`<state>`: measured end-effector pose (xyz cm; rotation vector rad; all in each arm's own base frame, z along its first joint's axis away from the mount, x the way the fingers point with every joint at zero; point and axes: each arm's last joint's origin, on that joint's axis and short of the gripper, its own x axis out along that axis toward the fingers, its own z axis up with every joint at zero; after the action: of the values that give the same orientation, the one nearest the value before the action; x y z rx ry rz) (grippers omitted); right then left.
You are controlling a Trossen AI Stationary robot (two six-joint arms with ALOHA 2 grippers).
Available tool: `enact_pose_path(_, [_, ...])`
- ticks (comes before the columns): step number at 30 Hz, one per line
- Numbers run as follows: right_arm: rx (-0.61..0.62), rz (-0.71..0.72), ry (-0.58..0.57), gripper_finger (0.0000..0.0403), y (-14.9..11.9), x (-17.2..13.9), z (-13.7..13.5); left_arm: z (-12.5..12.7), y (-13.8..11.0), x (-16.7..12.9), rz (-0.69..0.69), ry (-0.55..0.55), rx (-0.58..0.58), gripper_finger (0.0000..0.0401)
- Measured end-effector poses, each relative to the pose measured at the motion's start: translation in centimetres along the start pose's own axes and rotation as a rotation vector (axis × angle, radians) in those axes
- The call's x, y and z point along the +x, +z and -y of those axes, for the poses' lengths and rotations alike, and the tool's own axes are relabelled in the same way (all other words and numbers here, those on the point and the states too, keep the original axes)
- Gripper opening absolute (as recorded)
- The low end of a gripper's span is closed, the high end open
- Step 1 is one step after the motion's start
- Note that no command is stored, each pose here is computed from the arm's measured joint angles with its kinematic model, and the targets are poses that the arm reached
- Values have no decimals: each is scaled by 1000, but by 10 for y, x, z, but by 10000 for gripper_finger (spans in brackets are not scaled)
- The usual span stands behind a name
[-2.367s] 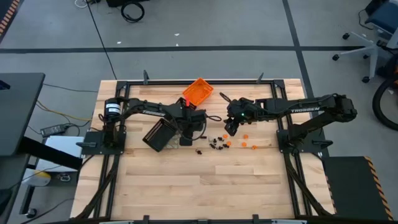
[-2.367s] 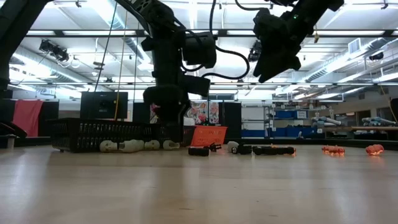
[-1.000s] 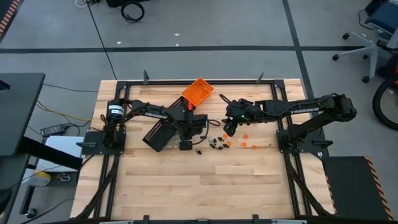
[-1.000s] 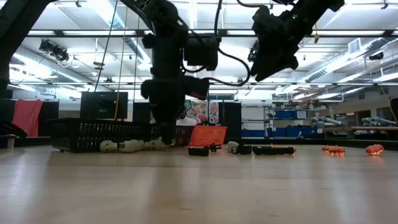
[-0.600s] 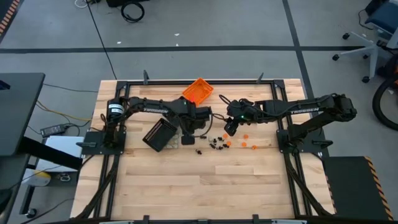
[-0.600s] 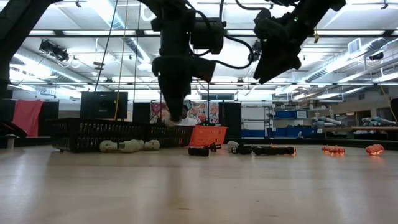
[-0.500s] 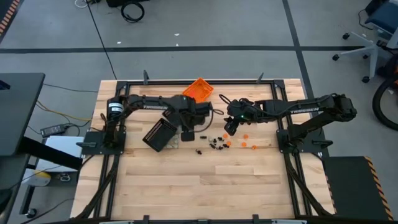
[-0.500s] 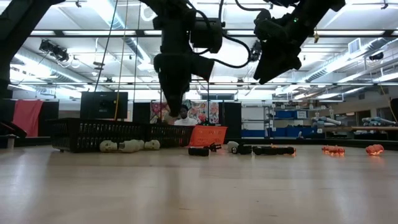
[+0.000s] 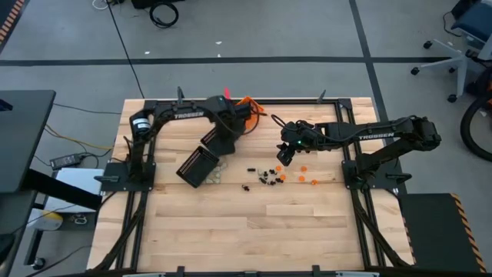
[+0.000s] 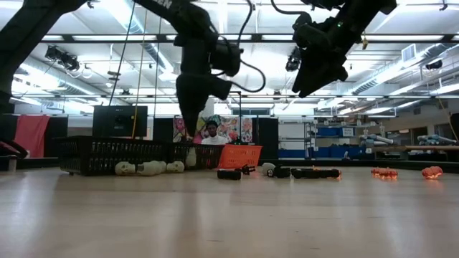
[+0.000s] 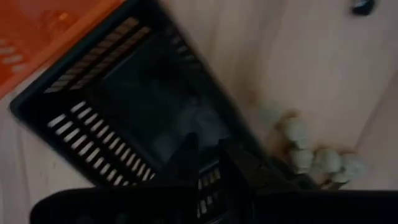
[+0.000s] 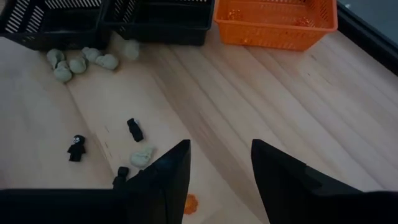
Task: Sort Halloween decoration
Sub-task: Put the white skull toy into the top black bin
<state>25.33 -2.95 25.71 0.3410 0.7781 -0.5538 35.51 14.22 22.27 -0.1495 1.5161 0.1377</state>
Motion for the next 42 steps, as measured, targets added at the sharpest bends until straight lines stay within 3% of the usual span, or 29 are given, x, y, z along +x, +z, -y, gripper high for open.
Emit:
enact_pose_path(6, [4, 1, -1, 173, 0, 0, 0, -7, -3, 0, 18, -132, 5, 38])
enact_pose_path(12, [3, 12, -23, 173, 1, 0, 1, 29, 5, 1, 43, -155, 270, 38])
enact_pose_path(17, [6, 14, -24, 173, 1, 0, 2, 57, 13, 1, 95, -133, 372, 42])
enact_pose_path(21, [13, 19, -21, 173, 2, 0, 2, 67, 19, 2, 134, -113, 367, 70])
enact_pose_path(26, [15, 18, -16, 173, 2, 0, 2, 71, 22, 4, 156, -112, 344, 137])
enact_pose_path(31, [22, 36, -5, 173, 4, 0, 1, 72, 17, 24, 107, -126, 288, 189])
enact_pose_path(35, [34, 41, -1, 173, 4, 0, 0, 76, 5, 47, 49, -136, 235, 200])
enact_pose_path(42, [38, 39, 5, 173, 4, 0, 0, 80, 2, 69, 95, -98, 158, 192])
